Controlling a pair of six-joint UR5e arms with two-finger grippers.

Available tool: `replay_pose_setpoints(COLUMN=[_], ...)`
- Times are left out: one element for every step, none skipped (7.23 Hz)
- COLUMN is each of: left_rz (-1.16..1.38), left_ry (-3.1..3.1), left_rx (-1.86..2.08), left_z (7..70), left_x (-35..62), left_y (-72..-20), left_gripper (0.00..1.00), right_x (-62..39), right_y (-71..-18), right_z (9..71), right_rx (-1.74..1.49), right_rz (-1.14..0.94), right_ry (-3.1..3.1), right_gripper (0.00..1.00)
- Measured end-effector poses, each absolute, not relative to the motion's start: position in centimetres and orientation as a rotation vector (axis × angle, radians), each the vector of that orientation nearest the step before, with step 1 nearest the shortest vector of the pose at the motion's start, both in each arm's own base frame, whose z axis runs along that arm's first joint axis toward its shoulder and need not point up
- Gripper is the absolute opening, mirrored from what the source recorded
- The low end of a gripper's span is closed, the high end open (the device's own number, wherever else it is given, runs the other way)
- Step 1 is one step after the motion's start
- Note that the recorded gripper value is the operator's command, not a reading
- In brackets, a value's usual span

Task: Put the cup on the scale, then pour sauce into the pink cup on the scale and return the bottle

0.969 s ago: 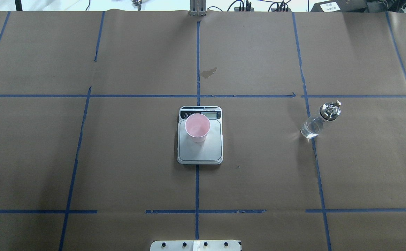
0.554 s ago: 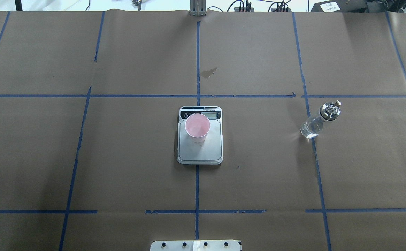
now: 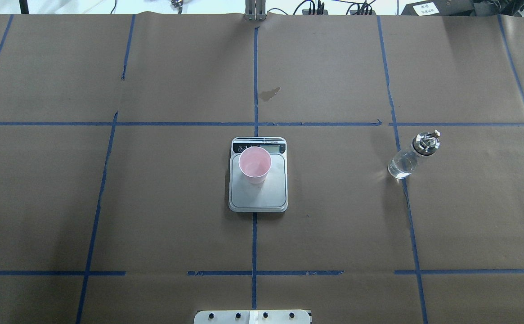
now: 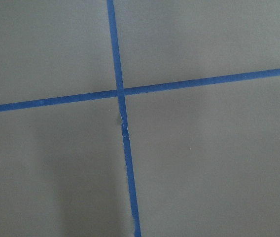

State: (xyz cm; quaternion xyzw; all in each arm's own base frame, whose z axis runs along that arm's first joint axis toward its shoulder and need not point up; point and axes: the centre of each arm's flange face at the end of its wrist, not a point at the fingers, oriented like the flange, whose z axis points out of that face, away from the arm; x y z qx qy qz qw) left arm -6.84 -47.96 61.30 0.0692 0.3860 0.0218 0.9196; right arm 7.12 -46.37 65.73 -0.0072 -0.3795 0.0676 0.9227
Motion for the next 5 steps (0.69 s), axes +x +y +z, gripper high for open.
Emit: replay_pose_setpoints(left_rz=[0.045,0.045,0.044,0.044,0.044], left_ry=[0.793,0.793,0.794,0.794,0.794], left_rx=[0.144,0.146,0.146,0.146,0.146], left_z=[61.19,61.08,61.05,61.05,61.06], left_x=[-6.84,-6.84,-6.84,-6.84,-6.84], left_y=[-47.97,-47.98,-47.98,-47.98,-47.98], left_gripper=[1.0,1.0,1.0,1.0,1.0], right_x=[7.15,7.18,7.16,7.14,7.13], right_y=[-46.35,-46.26,-46.13,-46.04,-45.96], right_z=[65.65,65.66,65.73,65.79,65.87], right_rx=[-0.008,-0.001,0.001,0.0,-0.002], right_rz=[0.127,0.112,0.103,0.099,0.099], right_ry=[-0.778,-0.777,-0.78,-0.783,-0.784], right_gripper=[1.0,1.0,1.0,1.0,1.0])
